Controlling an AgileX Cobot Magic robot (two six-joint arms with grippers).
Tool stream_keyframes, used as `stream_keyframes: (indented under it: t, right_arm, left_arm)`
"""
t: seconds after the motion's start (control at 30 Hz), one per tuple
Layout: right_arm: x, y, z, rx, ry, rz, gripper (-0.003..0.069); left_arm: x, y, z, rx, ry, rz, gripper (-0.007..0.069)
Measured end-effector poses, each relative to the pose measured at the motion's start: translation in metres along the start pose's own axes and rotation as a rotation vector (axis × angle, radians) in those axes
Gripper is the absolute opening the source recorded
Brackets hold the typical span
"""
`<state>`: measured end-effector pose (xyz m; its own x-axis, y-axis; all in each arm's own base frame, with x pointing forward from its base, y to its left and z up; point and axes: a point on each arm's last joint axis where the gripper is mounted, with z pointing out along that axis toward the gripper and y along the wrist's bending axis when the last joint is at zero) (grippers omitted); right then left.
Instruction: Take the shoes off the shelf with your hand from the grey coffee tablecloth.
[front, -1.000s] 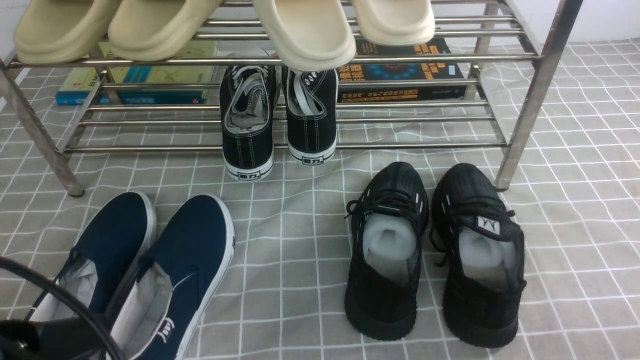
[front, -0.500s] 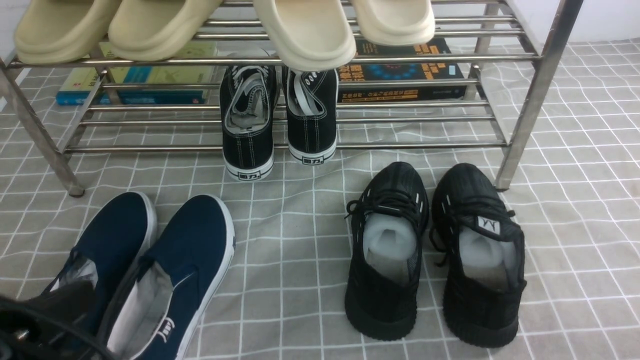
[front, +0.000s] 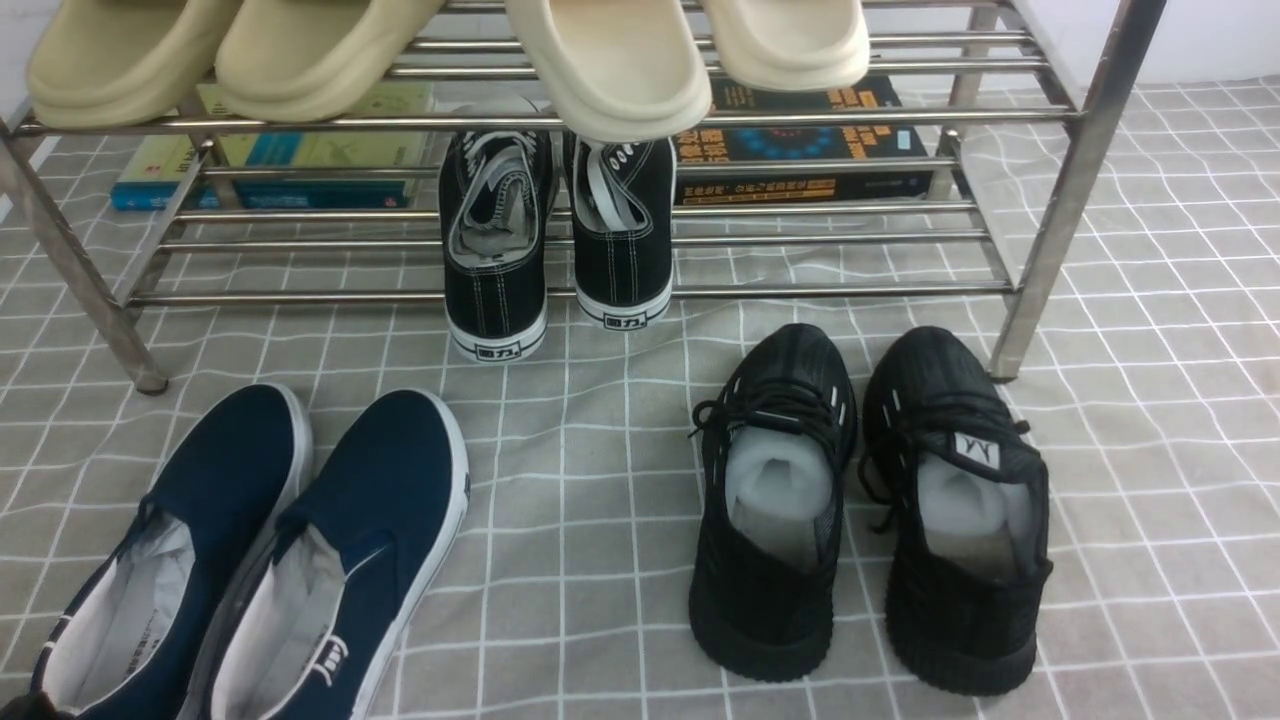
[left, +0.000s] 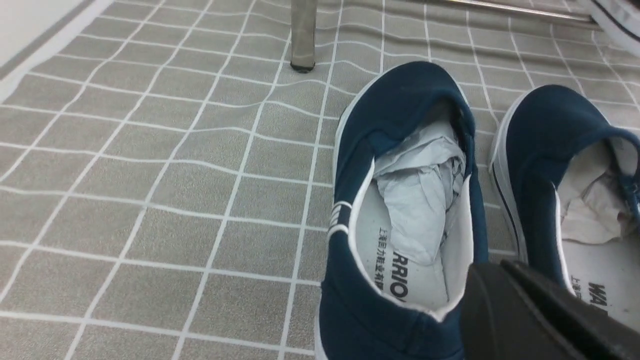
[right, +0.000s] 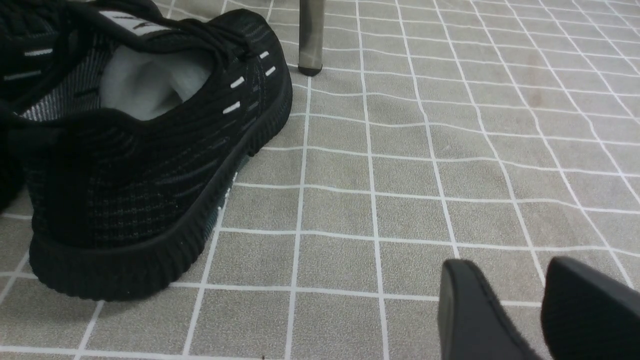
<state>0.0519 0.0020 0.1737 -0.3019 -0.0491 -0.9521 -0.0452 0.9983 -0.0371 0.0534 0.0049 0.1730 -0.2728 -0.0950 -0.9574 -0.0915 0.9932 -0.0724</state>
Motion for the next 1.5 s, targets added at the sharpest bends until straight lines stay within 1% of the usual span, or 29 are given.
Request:
stream_keyframes:
  t: [1.5]
  right_arm:
    - [0.0, 0.0, 0.0, 0.0, 0.0, 0.0, 0.0239]
  left_arm:
    - [0.0013, 0.0005, -0.0005, -0.005, 0.01, 0.004, 0.006]
